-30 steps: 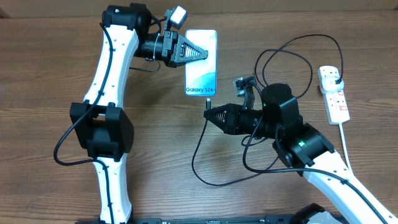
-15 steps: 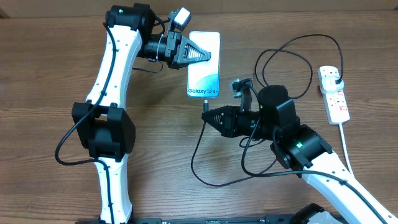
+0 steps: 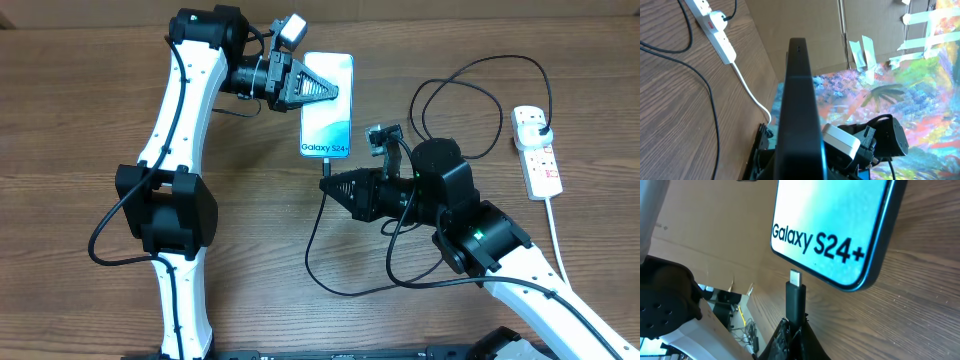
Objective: Plug charger to phone and switch on socket
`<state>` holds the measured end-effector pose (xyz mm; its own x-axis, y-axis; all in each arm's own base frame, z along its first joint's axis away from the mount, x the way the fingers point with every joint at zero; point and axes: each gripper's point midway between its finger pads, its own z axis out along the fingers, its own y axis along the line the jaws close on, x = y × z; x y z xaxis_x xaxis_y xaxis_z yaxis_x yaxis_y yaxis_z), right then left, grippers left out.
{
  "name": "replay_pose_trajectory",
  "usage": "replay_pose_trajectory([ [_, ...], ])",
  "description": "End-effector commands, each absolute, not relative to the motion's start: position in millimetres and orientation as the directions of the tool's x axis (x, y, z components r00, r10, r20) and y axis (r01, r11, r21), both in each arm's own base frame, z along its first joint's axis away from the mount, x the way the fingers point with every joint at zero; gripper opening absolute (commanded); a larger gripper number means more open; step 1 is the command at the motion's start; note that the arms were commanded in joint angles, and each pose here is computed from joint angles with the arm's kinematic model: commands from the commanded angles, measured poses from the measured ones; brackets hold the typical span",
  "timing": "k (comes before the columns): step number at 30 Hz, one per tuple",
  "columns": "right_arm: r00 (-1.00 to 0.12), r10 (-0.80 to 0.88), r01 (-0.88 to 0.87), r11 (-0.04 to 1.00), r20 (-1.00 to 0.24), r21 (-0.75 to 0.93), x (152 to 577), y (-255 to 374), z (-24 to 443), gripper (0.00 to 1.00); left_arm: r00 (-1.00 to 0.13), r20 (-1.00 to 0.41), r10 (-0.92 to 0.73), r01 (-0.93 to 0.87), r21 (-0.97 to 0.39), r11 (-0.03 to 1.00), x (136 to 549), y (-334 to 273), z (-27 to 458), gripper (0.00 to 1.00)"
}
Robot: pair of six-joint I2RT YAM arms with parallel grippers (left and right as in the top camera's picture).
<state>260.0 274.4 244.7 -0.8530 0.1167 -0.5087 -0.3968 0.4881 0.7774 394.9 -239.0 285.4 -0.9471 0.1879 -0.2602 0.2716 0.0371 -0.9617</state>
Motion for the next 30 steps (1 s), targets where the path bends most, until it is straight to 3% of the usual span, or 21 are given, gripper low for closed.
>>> replay_pose_trajectory([
  [1,-0.842,0.114,-0.414,0.492,-0.527,0.766,260.8,275.1,246.1,0.04,-0.952,-0.246,0.183,0.252,-0.968,0.012,391.5,-241.6,295.8,0.04],
  [30,-0.845,0.112,-0.409,0.494,-0.523,0.767,260.2,274.7,244.7,0.04,-0.952,-0.221,0.211,0.229,-0.973,0.014,384.6,-252.4,295.1,0.04],
])
